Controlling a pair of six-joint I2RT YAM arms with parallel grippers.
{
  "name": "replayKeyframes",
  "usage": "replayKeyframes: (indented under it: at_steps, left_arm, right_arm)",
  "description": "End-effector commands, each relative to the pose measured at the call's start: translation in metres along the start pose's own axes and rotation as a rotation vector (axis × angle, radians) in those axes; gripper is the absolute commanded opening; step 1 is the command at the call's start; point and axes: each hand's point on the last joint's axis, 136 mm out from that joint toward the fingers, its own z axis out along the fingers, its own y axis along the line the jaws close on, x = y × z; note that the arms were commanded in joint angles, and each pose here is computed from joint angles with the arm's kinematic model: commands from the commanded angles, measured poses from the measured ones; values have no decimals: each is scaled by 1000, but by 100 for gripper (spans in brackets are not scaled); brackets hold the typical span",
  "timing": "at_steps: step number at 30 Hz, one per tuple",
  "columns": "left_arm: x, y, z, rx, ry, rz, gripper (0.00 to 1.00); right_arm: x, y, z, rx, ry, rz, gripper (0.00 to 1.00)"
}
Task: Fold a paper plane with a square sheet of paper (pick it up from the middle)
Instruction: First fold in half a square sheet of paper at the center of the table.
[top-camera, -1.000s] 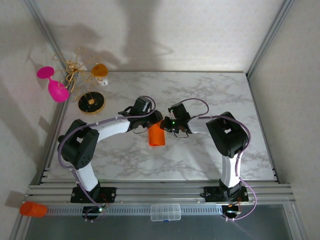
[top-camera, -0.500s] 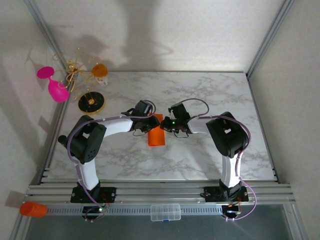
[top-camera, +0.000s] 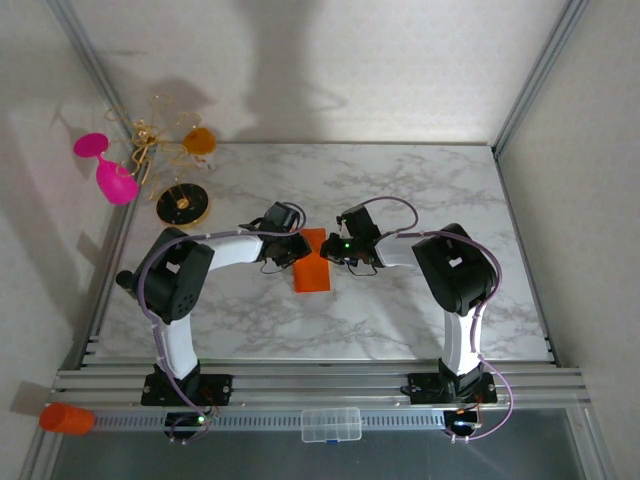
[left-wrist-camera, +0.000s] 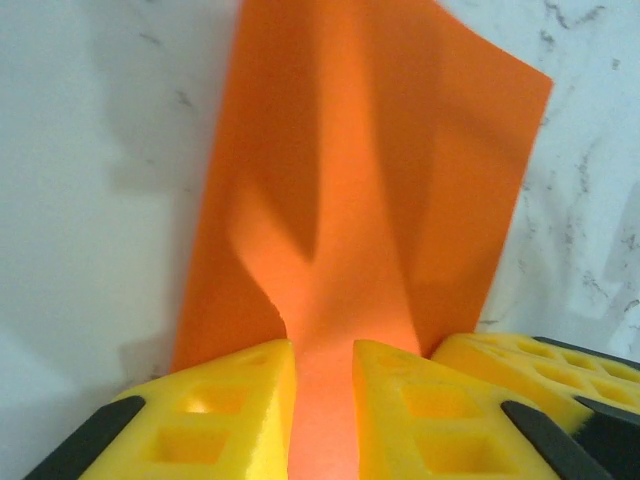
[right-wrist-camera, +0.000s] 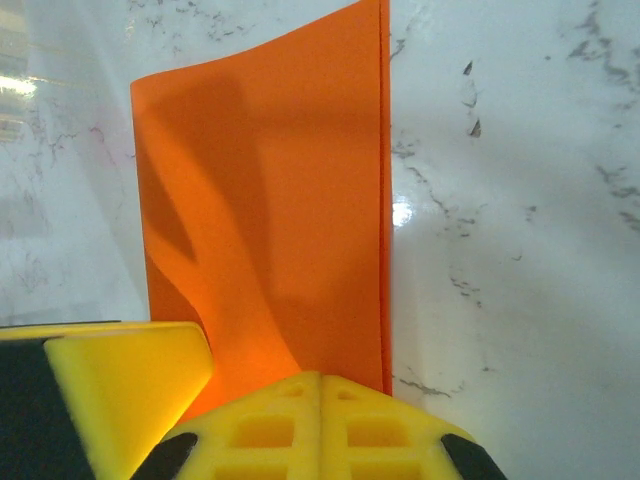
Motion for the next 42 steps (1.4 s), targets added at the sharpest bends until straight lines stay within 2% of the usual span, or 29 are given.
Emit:
replayKeyframes:
  at_steps: [1,14,16,20,23,27,32,37,42]
  left_arm:
    - [0,23,2,-38,6,-2,24]
    - [-16,75,-16,-77,12,75,24]
    - [-23,65,-26,-52,-6,95,24]
    - [-28,21,-47,79,-37,118,24]
    - [-15,-5,-50,142,-28,129,25]
    - [14,-20,-32,166,38,132,24]
    - [29,1,-12,105,81,111,22]
    - [28,18,-11,79,68,77,22]
    - [27,53,-11,33,59,27,22]
  right_arm:
    - [75,-110,10,374,184,110,5]
    - [78,-116,10,401,196,110,5]
    - [78,-116,10,403,196,110,5]
    - [77,-115,9,402,192,109,5]
    - [77,-115,9,404,190,112,5]
    - [78,-116,9,406,193,114,4]
    - [78,-117,9,409,194,114,4]
    - [79,-118,9,412,194,114,4]
    - [80,-120,10,417,197,114,4]
